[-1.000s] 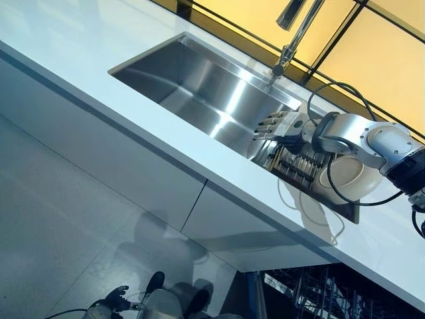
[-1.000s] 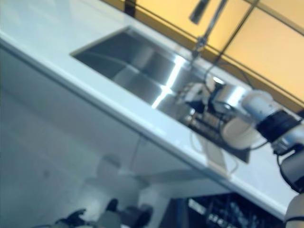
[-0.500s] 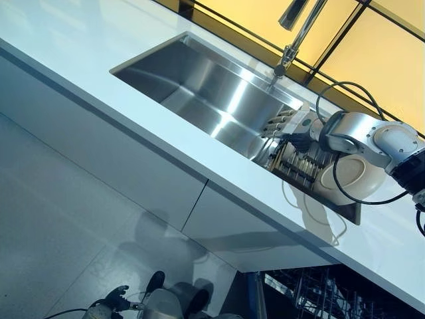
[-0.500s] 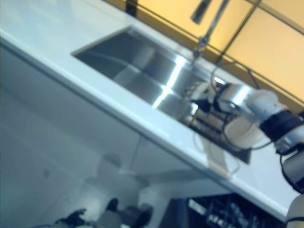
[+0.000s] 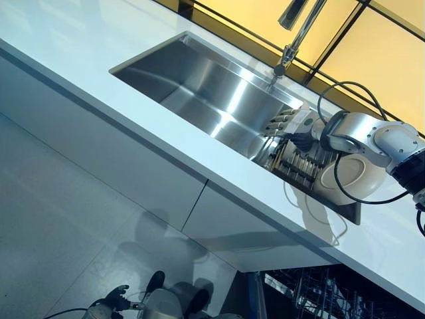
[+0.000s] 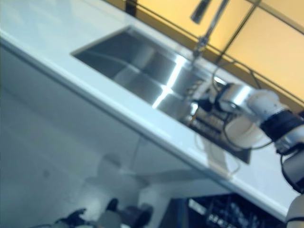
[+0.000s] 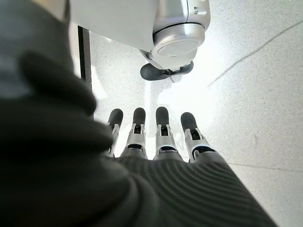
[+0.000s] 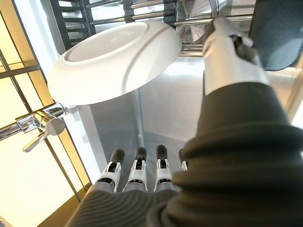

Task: Take plates into dishwasher

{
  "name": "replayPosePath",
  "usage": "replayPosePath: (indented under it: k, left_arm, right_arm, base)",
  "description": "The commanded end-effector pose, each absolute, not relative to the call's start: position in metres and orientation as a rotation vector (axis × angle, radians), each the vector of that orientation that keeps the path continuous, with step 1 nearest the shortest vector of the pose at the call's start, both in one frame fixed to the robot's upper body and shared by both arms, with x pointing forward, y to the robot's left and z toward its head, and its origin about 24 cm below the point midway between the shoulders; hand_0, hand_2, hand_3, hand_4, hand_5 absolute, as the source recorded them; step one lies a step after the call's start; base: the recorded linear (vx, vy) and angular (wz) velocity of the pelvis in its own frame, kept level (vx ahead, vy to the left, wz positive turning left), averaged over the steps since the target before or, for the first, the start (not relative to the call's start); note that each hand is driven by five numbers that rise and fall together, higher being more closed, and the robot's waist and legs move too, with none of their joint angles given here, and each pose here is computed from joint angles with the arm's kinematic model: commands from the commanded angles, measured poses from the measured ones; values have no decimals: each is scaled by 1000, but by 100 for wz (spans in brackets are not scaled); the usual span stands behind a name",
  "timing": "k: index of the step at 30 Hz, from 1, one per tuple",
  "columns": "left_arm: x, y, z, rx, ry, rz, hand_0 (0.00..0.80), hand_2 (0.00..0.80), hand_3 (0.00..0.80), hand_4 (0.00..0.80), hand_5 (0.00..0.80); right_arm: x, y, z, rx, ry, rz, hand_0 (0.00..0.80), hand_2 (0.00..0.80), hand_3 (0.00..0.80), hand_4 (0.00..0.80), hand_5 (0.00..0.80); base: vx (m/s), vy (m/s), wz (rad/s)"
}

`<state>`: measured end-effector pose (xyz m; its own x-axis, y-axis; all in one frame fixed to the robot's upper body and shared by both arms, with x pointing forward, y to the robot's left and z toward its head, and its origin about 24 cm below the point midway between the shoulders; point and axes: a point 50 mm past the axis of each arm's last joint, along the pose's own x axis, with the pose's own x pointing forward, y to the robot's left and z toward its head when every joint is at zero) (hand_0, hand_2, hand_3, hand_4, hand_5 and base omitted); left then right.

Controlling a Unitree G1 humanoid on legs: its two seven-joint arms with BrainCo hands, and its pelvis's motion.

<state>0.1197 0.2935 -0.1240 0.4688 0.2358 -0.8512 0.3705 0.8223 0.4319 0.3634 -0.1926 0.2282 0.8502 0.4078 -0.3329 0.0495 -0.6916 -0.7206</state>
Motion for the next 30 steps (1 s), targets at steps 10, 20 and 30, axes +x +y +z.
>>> replayPosePath:
  k: [10, 20, 30]
  left_arm:
    - [132, 296, -116, 667, 1042, -82, 0, 0, 0, 0, 0]
    - [138, 293, -115, 653, 1022, -82, 0, 0, 0, 0, 0]
    - [141, 289, -116, 643, 1008, -81, 0, 0, 0, 0, 0]
  right_arm:
    - [367, -241, 273, -2370, -199, 277, 0, 0, 0, 0, 0]
    - [368, -255, 276, -2406, -115, 182, 0, 0, 0, 0, 0]
    - [371, -261, 277, -2436, -67, 87, 0, 0, 0, 0, 0]
  base:
    - [1, 0, 1]
    - [2, 0, 2]
    - [0, 0, 0]
